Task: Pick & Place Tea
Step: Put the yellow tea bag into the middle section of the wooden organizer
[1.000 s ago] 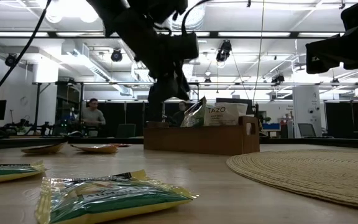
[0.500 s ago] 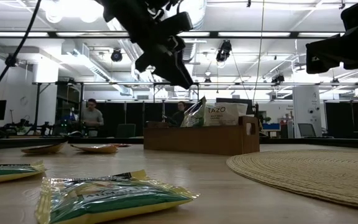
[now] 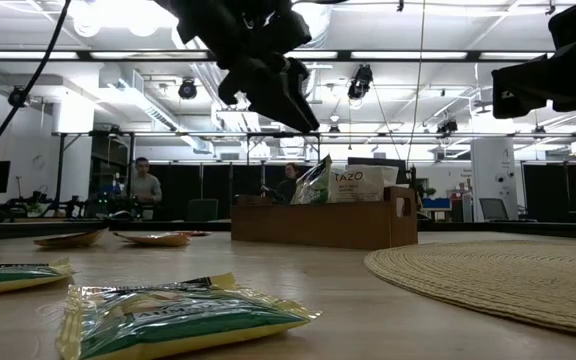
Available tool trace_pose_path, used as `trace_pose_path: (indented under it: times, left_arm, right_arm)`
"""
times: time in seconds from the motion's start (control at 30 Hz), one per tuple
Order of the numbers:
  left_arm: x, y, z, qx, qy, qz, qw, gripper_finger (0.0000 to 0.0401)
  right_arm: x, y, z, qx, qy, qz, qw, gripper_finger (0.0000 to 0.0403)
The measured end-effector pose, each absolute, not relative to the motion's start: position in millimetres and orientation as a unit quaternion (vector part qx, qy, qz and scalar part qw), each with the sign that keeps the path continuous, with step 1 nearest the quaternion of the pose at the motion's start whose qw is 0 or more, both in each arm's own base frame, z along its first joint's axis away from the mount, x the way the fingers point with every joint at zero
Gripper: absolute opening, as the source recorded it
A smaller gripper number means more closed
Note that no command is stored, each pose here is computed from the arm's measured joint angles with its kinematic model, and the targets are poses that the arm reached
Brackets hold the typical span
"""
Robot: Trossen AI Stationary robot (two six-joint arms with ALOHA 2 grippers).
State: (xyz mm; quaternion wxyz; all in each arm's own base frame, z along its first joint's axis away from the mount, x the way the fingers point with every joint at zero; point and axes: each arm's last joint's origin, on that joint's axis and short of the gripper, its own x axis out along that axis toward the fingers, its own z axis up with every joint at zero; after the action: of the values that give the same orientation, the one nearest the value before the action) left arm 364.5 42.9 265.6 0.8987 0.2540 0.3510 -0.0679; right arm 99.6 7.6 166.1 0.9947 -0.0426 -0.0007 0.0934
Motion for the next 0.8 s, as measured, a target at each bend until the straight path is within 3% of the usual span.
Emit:
trace_pose_path:
  times: [0.8]
  left_arm:
    - [383.6, 62.9, 242.1, 0.257, 0.354, -0.128, 0.89, 0.0138]
  right_arm:
    - [99.6, 7.6, 166.1, -0.043, -0.001, 0.094, 0.995, 0.0008]
